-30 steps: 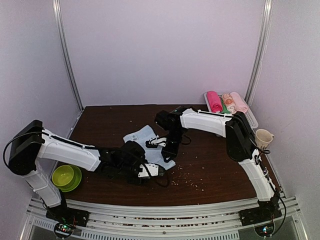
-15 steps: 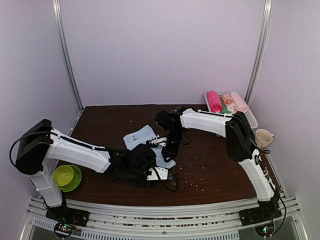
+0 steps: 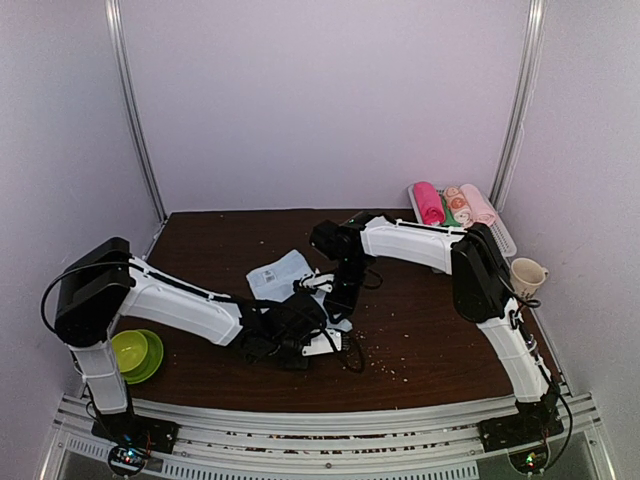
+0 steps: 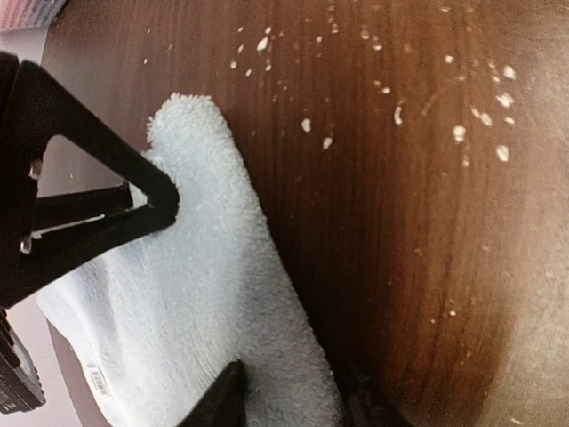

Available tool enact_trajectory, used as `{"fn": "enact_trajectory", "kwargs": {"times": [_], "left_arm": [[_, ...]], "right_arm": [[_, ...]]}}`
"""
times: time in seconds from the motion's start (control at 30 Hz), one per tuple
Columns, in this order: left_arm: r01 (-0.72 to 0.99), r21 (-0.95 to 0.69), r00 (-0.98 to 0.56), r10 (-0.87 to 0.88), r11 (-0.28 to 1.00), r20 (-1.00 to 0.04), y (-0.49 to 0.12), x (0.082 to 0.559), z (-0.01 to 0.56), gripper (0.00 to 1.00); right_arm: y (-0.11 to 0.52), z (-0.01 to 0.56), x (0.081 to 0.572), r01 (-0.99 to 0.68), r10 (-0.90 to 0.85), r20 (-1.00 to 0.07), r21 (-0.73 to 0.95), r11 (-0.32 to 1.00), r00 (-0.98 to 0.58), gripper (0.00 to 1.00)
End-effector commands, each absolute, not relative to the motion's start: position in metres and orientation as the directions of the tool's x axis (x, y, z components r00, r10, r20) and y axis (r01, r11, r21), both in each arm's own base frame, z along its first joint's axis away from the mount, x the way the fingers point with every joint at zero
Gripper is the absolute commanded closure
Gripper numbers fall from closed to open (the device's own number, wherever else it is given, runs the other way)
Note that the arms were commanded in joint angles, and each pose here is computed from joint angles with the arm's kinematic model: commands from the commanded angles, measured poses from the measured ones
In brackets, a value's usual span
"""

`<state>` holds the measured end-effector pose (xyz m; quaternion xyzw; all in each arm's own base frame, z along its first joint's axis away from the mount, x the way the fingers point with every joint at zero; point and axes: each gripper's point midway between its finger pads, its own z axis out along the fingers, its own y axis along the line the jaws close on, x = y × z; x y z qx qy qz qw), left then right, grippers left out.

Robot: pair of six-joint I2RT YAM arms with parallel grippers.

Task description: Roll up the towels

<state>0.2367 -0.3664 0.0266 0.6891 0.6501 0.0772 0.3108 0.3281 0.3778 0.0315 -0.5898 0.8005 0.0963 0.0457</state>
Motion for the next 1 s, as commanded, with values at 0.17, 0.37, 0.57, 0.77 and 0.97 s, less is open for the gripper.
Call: {"fn": "enact_trajectory", "kwargs": {"times": [0.17,0.37,0.57,0.77,0.97], "left_arm": [[0.874,0.486,0.089,0.98,0.009,-0.177,-0.345,0.231,-0.01,0.97],[0.903,0.429,0.115,0.971,-0.015,-0.208,-0.352,0.221,-0.014,1.0],[0.931,0.358,0.186,0.937,-0.072,-0.295,-0.385,0.211,-0.01,1.0],[0.935,0.278,0.307,0.892,-0.218,-0.333,-0.409,0.184,-0.014,1.0],[0.883,0.31,0.446,0.833,-0.352,-0.327,-0.383,0.148,-0.016,1.0]], "right_arm": [[0.365,0.034,0.339,-0.947,-0.932,-0.164,0.072,0.314,-0.322,0.69],[0.342,0.064,0.348,-0.918,-0.885,-0.251,0.037,0.396,-0.392,0.33],[0.299,0.111,0.379,-0.803,-0.757,-0.367,-0.044,0.594,-0.54,0.0],[0.252,0.153,0.39,-0.665,-0.66,-0.493,-0.2,0.72,-0.567,0.01],[0.236,0.183,0.374,-0.593,-0.592,-0.64,-0.254,0.764,-0.489,0.0]]}}
